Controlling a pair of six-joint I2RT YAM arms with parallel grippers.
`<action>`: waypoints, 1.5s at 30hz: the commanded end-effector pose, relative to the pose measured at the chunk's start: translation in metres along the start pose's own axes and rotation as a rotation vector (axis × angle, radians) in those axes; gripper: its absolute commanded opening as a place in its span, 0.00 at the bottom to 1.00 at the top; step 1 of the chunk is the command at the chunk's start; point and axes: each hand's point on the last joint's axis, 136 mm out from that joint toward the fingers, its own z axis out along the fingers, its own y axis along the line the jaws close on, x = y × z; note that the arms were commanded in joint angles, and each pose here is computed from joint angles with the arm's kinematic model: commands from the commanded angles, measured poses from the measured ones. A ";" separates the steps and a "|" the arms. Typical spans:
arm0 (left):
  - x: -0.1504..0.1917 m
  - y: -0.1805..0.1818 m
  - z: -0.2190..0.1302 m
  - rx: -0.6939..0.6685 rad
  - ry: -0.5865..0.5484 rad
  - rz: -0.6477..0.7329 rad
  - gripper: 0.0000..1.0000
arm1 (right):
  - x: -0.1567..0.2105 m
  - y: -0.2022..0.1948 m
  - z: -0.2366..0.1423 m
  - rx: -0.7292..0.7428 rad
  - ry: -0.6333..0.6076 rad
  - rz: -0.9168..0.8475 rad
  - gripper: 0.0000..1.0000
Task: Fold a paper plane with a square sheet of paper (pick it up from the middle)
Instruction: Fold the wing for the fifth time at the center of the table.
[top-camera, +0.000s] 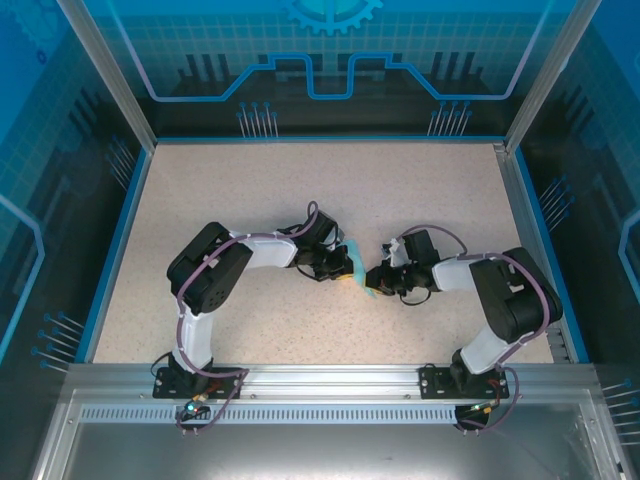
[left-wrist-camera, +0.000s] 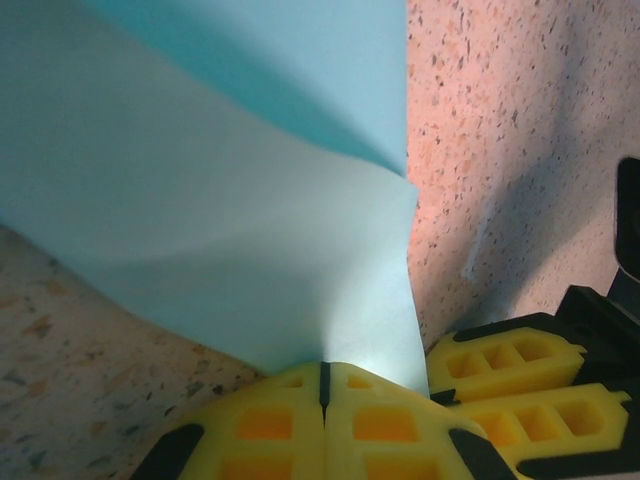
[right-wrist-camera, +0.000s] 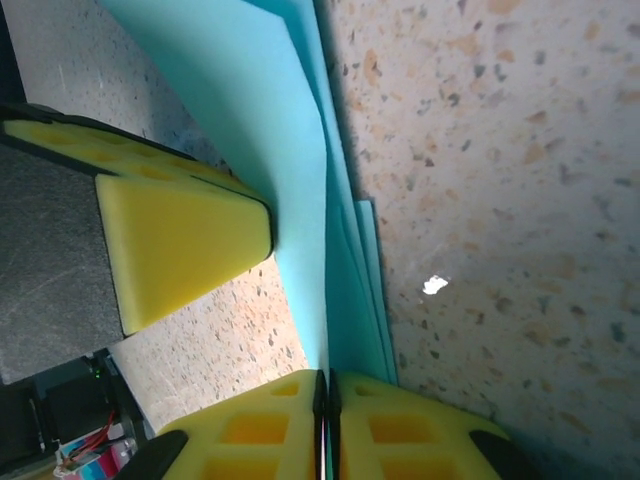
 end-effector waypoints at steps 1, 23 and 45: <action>0.007 0.046 0.010 -0.163 0.016 -0.046 0.03 | 0.017 -0.020 -0.008 0.106 0.028 0.039 0.13; 0.008 0.049 0.011 -0.174 0.024 -0.051 0.02 | 0.005 0.017 -0.037 0.241 -0.065 -0.092 0.21; 0.009 0.055 0.010 -0.212 0.023 -0.071 0.01 | 0.018 -0.005 -0.001 0.376 0.063 -0.079 0.12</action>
